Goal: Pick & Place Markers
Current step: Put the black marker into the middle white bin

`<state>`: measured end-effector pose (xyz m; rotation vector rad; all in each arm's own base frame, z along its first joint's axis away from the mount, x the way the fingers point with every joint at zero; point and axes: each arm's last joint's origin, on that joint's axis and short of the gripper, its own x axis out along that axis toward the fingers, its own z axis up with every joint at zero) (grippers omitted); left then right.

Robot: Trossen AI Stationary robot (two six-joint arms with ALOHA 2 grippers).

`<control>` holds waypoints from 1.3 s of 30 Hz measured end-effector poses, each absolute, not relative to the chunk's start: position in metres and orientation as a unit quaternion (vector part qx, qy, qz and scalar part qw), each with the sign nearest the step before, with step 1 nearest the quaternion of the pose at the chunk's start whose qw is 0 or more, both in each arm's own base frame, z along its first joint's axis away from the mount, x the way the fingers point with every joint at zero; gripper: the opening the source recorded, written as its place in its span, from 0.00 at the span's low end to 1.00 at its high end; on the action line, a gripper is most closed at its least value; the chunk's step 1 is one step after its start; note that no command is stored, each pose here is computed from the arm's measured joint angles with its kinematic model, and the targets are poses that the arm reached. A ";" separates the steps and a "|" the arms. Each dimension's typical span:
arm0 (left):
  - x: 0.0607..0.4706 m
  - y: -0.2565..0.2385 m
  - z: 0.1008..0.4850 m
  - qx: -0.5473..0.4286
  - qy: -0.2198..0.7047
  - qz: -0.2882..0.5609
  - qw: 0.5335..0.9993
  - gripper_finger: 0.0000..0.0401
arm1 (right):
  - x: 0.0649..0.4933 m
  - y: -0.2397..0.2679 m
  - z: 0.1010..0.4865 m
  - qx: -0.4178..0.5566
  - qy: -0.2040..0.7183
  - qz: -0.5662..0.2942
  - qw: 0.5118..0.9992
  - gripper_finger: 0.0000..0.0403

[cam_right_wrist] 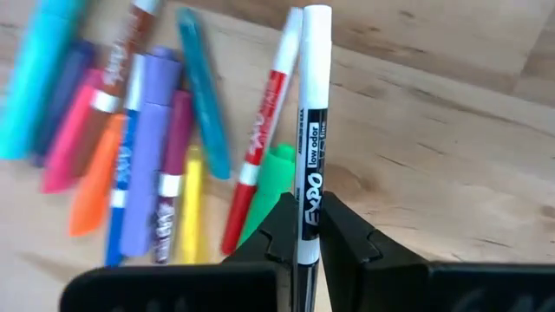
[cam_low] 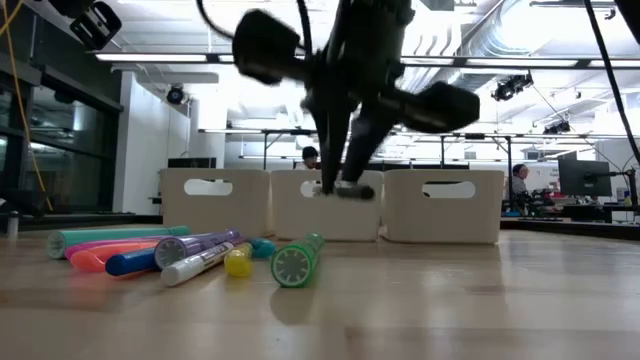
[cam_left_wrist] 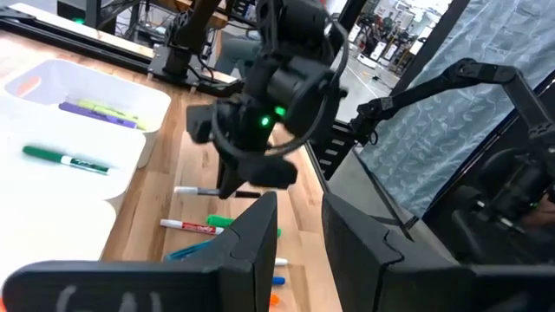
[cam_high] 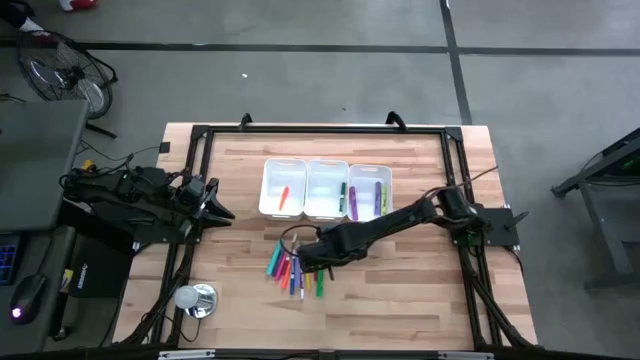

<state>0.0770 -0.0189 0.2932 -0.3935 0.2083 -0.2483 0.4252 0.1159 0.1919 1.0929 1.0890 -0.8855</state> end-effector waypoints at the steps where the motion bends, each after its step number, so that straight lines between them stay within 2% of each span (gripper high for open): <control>1: 0.077 -0.019 0.293 -0.195 0.103 -0.121 0.968 0.23 | 0.424 0.115 0.197 0.479 0.469 -0.386 0.634 0.05; 9: 0.077 -0.019 0.293 -0.194 0.104 -0.119 0.968 0.23 | 0.415 0.094 0.247 0.488 0.388 -0.388 0.679 0.05; 16: 0.077 -0.019 0.293 -0.194 0.103 -0.119 0.968 0.23 | 0.408 0.047 0.280 0.472 0.335 -0.410 0.705 0.05; 23: 0.077 -0.017 0.293 -0.188 0.098 -0.096 0.973 0.23 | 0.411 -0.011 0.279 0.440 0.330 -0.442 0.708 0.05; 30: 0.077 -0.017 0.293 -0.193 0.098 -0.094 0.972 0.23 | 0.406 -0.060 0.275 0.443 0.337 -0.472 0.684 0.05; 39: 0.077 -0.017 0.293 -0.206 0.100 -0.094 0.969 0.23 | 0.415 -0.083 0.251 0.465 0.367 -0.453 0.666 0.05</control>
